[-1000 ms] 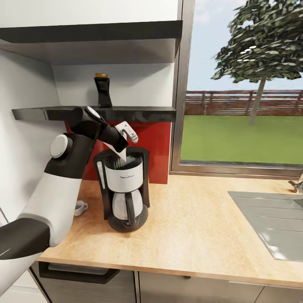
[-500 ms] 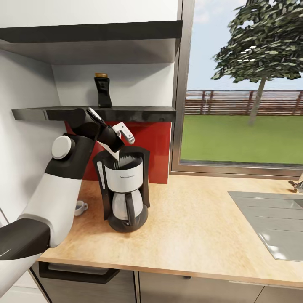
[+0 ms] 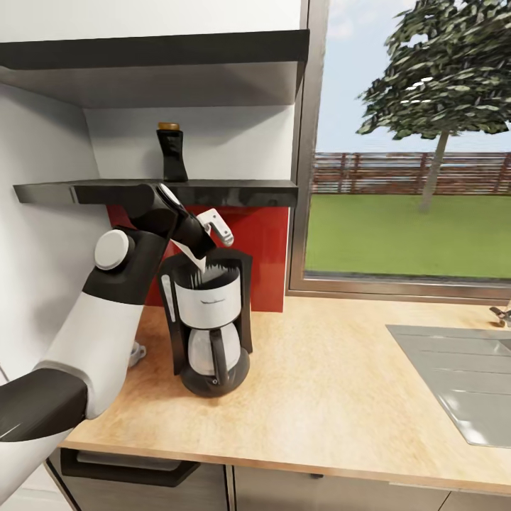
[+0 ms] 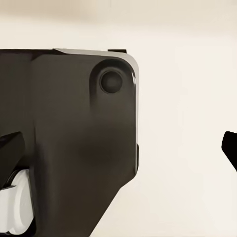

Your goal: Set up a coffee station on the kitchen countertop: keep the coffee maker on the countertop, move the bottle of coffee from the kitchen shelf to the counter next to the coffee maker, place a paper coffee filter on top of the coffee maker, put the saucer next to the coffee maker with the coffee cup on the saucer, and place the electric kettle next to the coffee maker.

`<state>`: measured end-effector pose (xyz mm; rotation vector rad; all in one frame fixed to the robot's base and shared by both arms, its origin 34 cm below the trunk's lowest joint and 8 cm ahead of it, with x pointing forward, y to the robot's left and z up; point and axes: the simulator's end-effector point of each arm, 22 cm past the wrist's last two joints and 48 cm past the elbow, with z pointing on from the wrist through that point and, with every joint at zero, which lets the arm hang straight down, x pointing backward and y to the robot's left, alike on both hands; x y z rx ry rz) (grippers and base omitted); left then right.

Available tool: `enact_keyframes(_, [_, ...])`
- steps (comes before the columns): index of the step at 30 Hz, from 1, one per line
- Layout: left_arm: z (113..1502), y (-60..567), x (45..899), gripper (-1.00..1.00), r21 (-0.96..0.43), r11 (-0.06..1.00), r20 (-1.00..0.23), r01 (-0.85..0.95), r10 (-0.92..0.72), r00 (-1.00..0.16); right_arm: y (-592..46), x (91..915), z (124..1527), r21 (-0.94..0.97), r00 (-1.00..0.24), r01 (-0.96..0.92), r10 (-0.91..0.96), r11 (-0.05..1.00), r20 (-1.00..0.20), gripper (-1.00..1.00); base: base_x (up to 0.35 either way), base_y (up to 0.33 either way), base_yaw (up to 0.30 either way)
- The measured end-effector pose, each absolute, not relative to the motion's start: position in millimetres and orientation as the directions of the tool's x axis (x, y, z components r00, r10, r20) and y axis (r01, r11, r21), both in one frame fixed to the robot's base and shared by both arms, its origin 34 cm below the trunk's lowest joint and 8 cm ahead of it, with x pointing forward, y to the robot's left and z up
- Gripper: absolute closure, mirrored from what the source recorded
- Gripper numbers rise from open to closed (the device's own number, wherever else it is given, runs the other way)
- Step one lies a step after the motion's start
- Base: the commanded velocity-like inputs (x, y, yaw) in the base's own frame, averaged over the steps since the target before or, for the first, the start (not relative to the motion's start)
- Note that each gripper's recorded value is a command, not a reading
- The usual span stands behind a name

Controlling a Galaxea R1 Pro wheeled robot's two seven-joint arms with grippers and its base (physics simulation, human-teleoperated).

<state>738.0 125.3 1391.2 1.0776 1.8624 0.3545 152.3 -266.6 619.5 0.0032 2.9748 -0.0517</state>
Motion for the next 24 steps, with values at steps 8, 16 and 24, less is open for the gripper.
enact_keyframes(8, [1391.1,124.9,737.7,1.00,0.622,0.576,-0.575,0.531,0.796,-0.189,-266.7,152.1,619.5,-0.035,-0.986,0.005,-0.001,0.999,-0.165,-1.00,0.015,0.000,0.000])
enact_keyframes(16, [1390.9,124.2,737.6,1.00,0.620,0.575,-0.576,0.533,0.796,-0.188,-266.8,152.2,619.6,-0.035,-0.986,0.005,-0.001,0.999,-0.165,-1.00,0.150,-0.072,0.000])
enact_keyframes(24, [1390.9,123.9,737.6,1.00,0.620,0.575,-0.577,0.534,0.795,-0.187,-267.7,152.2,619.5,-0.036,-0.986,0.005,-0.001,0.999,-0.165,-1.00,0.012,-0.024,0.000])
